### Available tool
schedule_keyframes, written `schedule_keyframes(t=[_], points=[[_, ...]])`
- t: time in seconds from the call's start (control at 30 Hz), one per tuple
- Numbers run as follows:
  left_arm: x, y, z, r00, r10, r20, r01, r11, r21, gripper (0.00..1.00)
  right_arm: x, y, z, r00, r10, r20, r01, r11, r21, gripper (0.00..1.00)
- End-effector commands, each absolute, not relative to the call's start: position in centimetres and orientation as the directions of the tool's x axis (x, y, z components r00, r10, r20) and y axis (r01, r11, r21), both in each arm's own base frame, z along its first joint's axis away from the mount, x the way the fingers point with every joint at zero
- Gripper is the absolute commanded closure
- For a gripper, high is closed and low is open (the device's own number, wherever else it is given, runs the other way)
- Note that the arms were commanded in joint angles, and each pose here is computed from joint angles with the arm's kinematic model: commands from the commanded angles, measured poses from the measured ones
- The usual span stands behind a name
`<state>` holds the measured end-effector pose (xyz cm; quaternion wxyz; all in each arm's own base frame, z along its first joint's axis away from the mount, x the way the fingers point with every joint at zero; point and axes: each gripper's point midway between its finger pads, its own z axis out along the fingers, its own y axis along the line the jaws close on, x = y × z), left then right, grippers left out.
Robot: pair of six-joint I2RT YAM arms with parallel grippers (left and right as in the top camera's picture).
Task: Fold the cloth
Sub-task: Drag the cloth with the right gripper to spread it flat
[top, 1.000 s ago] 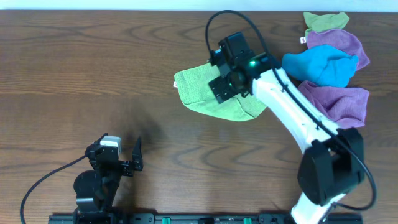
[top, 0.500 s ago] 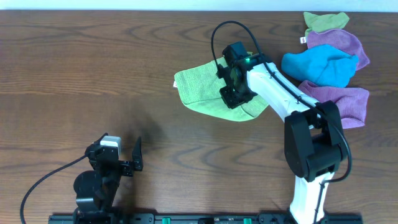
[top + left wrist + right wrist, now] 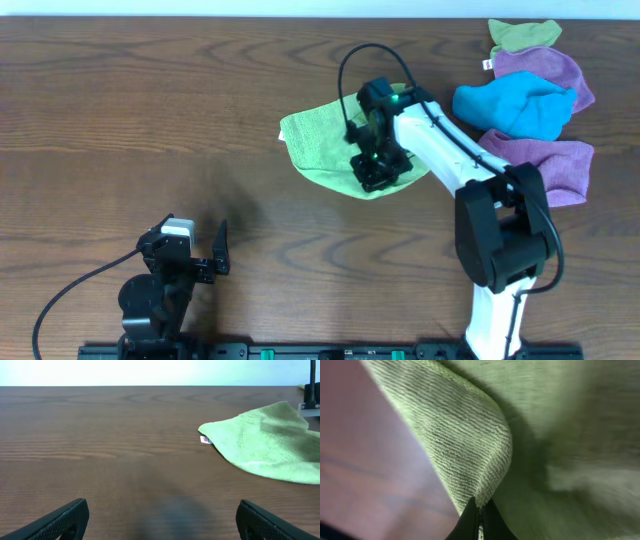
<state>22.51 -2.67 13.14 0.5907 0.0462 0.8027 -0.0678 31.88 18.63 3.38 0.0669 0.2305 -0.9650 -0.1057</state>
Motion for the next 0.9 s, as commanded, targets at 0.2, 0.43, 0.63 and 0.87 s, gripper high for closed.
schedule_keyframes(t=[0.2, 0.43, 0.63, 0.87], points=[[22.5, -2.9, 12.1, -0.316, -0.002, -0.949, 0.169, 0.984, -0.058, 0.05, 26.9, 25.9, 3.5, -0.791, -0.606, 0.084, -0.539, 0.755, 0.374, 0.99], [22.5, -2.9, 12.1, -0.316, -0.002, -0.949, 0.169, 0.984, -0.058, 0.05, 22.9, 30.2, 3.7, -0.670, -0.741, 0.046, -0.668, 0.629, 0.399, 0.99], [22.5, -2.9, 12.1, -0.316, -0.002, -0.949, 0.169, 0.984, -0.058, 0.05, 23.7, 29.9, 3.1, -0.647, -0.762, 0.030, -0.718, 0.622, 0.312, 0.40], [22.5, -2.9, 12.2, -0.315, -0.002, -0.949, 0.169, 0.984, -0.058, 0.05, 27.8, 27.7, 3.2, -0.767, -0.641, 0.002, -0.618, 0.741, 0.263, 0.21]])
